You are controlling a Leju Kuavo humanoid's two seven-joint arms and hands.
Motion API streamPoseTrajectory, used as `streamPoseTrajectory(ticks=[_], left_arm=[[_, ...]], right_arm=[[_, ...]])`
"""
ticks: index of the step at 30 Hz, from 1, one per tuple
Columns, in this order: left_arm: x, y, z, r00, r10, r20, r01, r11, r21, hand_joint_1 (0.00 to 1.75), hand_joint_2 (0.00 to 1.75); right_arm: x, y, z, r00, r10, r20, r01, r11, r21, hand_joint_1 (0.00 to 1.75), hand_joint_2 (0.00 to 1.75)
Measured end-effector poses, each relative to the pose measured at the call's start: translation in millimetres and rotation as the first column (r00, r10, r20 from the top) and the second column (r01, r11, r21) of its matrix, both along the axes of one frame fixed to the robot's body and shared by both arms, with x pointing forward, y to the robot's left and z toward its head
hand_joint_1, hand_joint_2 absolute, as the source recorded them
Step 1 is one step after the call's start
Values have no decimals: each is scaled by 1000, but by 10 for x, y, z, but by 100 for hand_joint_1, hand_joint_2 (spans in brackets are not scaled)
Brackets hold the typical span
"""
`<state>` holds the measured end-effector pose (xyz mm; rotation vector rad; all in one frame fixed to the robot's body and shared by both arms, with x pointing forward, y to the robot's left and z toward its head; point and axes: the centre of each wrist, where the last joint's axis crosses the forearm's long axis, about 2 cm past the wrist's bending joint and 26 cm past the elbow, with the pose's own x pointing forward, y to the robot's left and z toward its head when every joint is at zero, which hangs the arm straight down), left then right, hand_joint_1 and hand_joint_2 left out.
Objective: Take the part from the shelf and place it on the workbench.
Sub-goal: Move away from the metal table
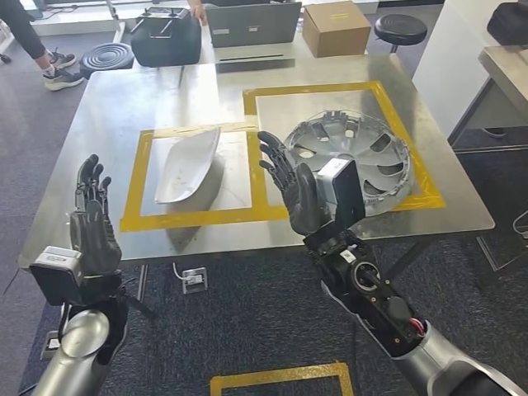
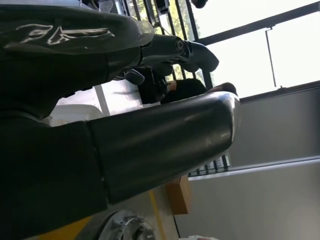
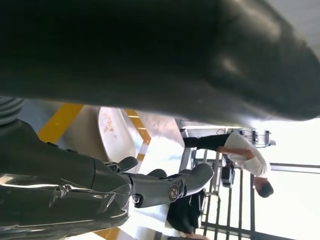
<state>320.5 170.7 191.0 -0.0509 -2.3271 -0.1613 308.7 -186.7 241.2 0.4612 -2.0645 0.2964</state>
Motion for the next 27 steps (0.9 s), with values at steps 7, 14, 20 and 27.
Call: streamPoseTrajectory(ticks=[7,14,20,27], left_arm=[[18,-2,34,1000,0,10,0,1000,0,0,0],[25,-3,42,1000,-8,9,8,1000,2,0,0],[26,2,42,1000,-8,8,8,1000,2,0,0],[32,22,41,1000,4,1,-4,1000,4,0,0]], right_arm=[[3,-1,17,1000,1,5,-1,1000,1,0,0],[14,-8,-6,1000,7,-3,-7,1000,-6,0,0],[34,-8,18,1000,9,5,-9,1000,-7,0,0],[39,-3,27,1000,22,9,-22,1000,-9,0,0]])
